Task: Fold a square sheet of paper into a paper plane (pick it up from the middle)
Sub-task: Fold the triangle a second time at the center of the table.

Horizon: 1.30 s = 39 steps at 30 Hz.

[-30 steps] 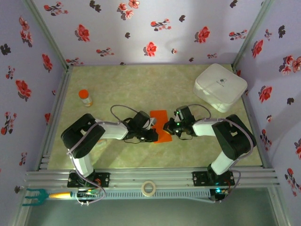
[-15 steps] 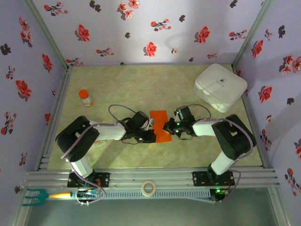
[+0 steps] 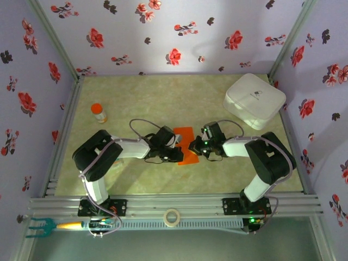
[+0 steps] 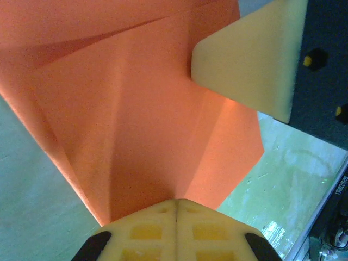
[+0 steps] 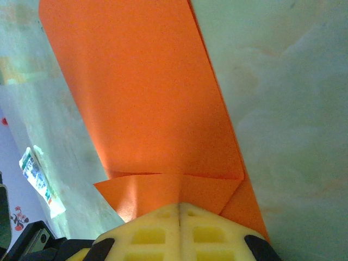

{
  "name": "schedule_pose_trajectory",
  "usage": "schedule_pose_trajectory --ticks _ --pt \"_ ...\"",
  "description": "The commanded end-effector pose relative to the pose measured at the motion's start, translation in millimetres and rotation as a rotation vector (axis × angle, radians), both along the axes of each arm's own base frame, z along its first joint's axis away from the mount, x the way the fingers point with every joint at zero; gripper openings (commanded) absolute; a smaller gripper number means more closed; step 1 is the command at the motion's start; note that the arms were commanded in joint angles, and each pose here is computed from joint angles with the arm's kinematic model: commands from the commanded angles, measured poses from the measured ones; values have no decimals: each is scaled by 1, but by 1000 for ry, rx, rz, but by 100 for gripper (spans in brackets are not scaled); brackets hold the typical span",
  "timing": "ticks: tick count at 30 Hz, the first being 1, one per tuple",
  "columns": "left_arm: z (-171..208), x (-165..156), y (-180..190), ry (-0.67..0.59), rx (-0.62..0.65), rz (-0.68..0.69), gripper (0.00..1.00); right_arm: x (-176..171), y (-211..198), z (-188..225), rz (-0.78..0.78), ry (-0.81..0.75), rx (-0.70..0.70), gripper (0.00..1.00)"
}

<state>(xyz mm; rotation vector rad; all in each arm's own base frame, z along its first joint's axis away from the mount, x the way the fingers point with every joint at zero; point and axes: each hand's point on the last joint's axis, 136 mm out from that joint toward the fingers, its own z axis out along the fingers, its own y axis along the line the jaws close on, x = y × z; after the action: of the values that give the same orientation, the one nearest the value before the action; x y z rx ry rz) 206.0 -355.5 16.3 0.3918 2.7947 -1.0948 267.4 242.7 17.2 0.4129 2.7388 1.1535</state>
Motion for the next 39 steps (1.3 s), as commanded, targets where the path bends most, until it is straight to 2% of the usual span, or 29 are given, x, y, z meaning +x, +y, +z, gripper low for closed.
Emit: schedule_pose_trajectory --ticks 1,5,9,16,20,32,39 --pt "-30 -15 26 60 99 32 0 7 -1 13 10 -39 -8 0" --pt "-30 -15 27 58 96 41 0 6 9 27 31 -80 18 0" --pt "-30 -14 27 58 99 45 0 -6 26 25 72 -72 55 0" --pt "-30 -13 27 57 101 48 0 -21 20 -3 61 -21 20 0" --pt "-31 -14 28 61 107 47 0 -12 7 -9 26 -3 -13 0" --pt "-33 -17 28 70 98 43 0 34 -33 -2 -122 -13 3 2" --pt "-22 -13 23 42 67 43 0 31 -34 26 -117 -68 27 3"
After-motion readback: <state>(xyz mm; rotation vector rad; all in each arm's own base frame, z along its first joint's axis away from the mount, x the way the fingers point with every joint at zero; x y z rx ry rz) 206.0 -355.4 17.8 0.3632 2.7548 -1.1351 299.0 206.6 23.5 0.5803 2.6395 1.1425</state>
